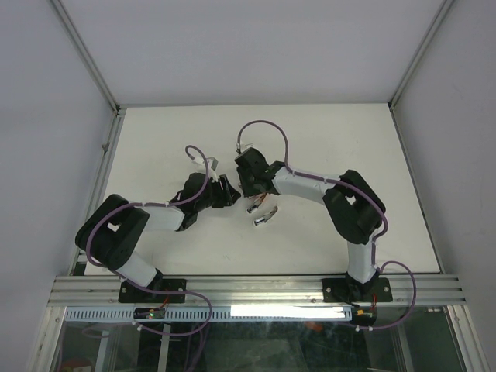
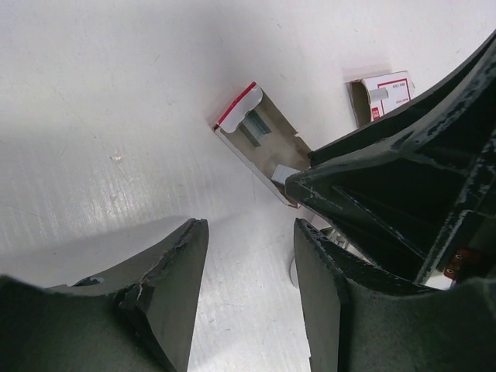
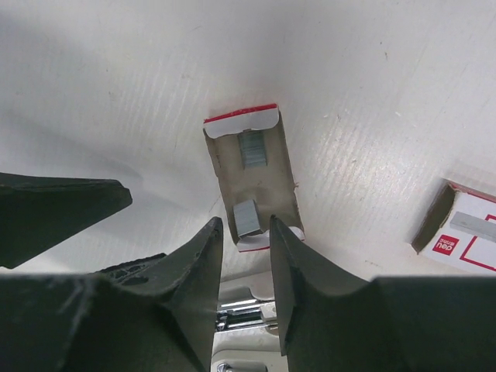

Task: Load the staples into the stapler

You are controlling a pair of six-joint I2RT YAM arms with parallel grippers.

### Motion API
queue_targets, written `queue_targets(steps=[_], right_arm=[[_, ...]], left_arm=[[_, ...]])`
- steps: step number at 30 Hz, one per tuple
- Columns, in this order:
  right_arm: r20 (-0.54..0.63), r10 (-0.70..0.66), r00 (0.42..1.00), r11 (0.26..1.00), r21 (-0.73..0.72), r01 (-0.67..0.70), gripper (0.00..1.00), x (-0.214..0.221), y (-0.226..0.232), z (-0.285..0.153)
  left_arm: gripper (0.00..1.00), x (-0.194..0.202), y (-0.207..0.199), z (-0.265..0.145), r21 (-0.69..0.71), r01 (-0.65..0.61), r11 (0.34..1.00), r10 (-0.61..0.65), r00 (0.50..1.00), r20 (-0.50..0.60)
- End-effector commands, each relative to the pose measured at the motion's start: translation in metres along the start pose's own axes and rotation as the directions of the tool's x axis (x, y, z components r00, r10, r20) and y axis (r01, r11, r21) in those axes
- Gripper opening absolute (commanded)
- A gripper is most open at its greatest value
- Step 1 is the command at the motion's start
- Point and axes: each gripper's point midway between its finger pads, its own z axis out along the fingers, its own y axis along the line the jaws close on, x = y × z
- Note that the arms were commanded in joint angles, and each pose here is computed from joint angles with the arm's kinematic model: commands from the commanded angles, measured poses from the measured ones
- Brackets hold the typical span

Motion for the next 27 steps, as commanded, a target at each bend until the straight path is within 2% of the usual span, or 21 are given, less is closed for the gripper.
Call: queue_targets(steps=[1, 14, 27], right_arm=[[0.057, 0.006, 0.998, 1.0, -0.008, -0.006, 0.34, -0.0236, 0.0051, -0.003], [0.038, -0.011, 0.999, 1.0, -0.019, 0.011, 0.31, -0.0183, 0.0058, 0.0026], [0.046, -0.016, 0.999, 0.999, -0.034, 0.018, 0.2, -0.0214, 0.0078, -0.0013]], left_arm=[[0.5, -0.023, -0.0115, -0.0036, 0.027, -0.037, 0.999, 0.035, 0.996, 0.087], [0.5, -0.0223, -0.0107, -0.0031, 0.025, -0.037, 0.999, 0.035, 0.996, 0.085], [0.5, -0.0221, -0.0102, -0.003, 0.022, -0.037, 0.999, 0.036, 0.996, 0.084]])
